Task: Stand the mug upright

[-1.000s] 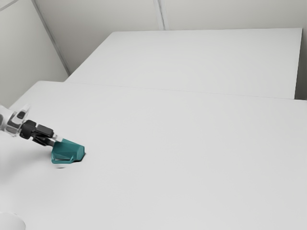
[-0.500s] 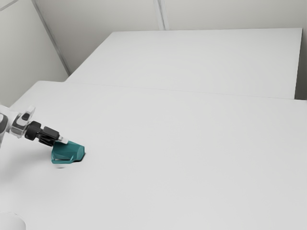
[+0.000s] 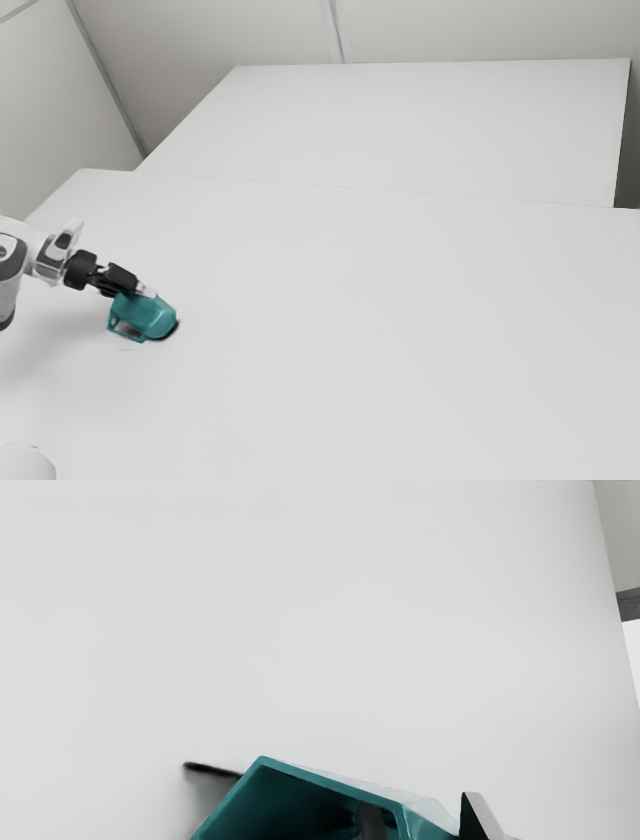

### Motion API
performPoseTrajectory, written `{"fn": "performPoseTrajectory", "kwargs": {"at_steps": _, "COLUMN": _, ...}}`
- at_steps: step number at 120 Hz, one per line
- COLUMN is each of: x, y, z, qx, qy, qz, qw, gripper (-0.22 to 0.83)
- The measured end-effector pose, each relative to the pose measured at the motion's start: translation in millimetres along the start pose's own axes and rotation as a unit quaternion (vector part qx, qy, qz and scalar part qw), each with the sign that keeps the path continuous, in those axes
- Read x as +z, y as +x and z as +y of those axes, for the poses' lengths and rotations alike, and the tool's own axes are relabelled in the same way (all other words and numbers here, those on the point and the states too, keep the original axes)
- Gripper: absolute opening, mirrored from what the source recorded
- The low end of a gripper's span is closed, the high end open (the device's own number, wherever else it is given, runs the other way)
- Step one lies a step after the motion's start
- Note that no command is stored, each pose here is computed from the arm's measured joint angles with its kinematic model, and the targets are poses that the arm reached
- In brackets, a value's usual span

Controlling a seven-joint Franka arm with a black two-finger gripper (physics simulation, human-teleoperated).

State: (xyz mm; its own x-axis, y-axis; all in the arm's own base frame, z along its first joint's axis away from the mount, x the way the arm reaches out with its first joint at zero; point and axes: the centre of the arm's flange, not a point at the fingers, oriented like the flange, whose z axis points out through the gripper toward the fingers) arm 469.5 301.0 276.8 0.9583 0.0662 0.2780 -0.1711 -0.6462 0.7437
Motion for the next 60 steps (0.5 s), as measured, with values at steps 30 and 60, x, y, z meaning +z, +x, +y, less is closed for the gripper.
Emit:
{"fn": "performPoseTrajectory", "kwargs": {"at_steps": 30, "x": 3, "y": 17, "z": 25, "qx": 0.018, "qy": -0.021, "qz": 0.009, "qw": 1.0, "gripper": -0.09}}
{"fn": "performPoseTrajectory", "kwargs": {"at_steps": 60, "x": -4, "y": 36, "z": 59, "qx": 0.047, "qy": -0.023, "qz": 0.019, "qw": 0.998, "gripper": -0.13}}
